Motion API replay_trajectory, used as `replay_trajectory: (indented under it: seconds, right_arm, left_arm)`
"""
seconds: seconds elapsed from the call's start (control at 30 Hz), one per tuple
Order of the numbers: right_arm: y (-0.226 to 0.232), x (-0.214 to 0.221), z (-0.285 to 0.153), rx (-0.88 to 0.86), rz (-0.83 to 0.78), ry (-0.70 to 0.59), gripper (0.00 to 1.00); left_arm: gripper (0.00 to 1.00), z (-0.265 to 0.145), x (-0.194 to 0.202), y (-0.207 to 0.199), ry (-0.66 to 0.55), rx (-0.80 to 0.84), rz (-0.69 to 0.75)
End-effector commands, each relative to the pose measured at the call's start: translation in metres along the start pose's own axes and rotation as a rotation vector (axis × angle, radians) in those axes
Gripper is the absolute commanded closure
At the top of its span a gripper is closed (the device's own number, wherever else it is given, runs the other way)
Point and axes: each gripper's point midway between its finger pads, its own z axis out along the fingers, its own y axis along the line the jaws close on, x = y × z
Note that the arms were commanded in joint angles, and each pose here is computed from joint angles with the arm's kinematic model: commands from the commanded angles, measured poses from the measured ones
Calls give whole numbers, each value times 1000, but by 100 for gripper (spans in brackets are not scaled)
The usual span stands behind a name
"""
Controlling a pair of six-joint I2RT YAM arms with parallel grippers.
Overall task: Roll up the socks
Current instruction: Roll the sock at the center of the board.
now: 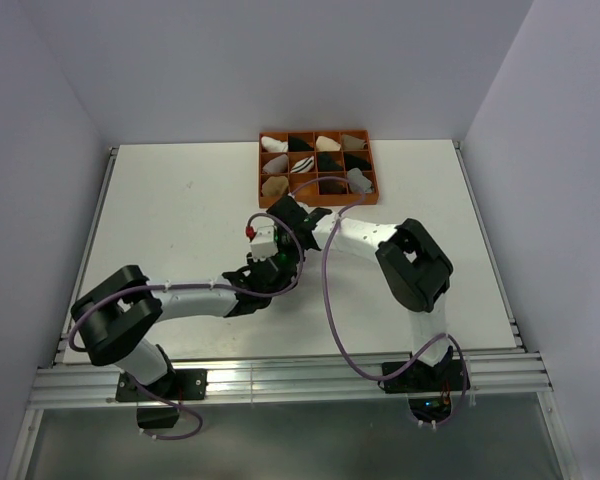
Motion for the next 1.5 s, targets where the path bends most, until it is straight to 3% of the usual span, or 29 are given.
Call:
replay_trajectory:
  seconds: [0.0, 0.1, 0.3, 0.33, 0.37, 0.5, 0.53, 0.63, 0.77, 1.0, 1.47]
  right_arm:
    - [-1, 6, 1, 26, -20, 27, 100]
    - [4, 7, -1, 5, -16, 27, 100]
    - [11, 5, -8, -34, -10, 23, 97]
    - [12, 5, -10, -41, -8, 20, 95]
    - [12, 6, -10, -44, -6, 20, 95]
    - [22, 3, -17, -120, 11, -2, 74]
    - [21, 3, -20, -136, 15, -6, 65]
    - [27, -4, -27, -200, 21, -33, 51]
    - [32, -16, -39, -256, 33, -88, 39]
    - [38, -27, -54, -409, 77, -157, 34]
    - [28, -10, -12, -472, 51, -126, 31]
  left_arm:
    - [51, 7, 0, -1, -12, -44, 45]
    - [58, 10, 11, 6, 24, -79, 62]
    - [85, 17, 18, 12, 52, -142, 84]
    - [96, 17, 19, 13, 57, -149, 86]
    - [99, 16, 19, 14, 58, -148, 83]
    - [99, 10, 15, 12, 66, -88, 21]
    - [99, 7, 26, 17, 110, -65, 8]
    - [99, 4, 20, 22, 121, 27, -110]
    - [99, -1, 8, 25, 150, 156, -256]
    - [99, -4, -1, 31, 196, 286, -451]
    - [99, -1, 13, 56, 284, 317, -630]
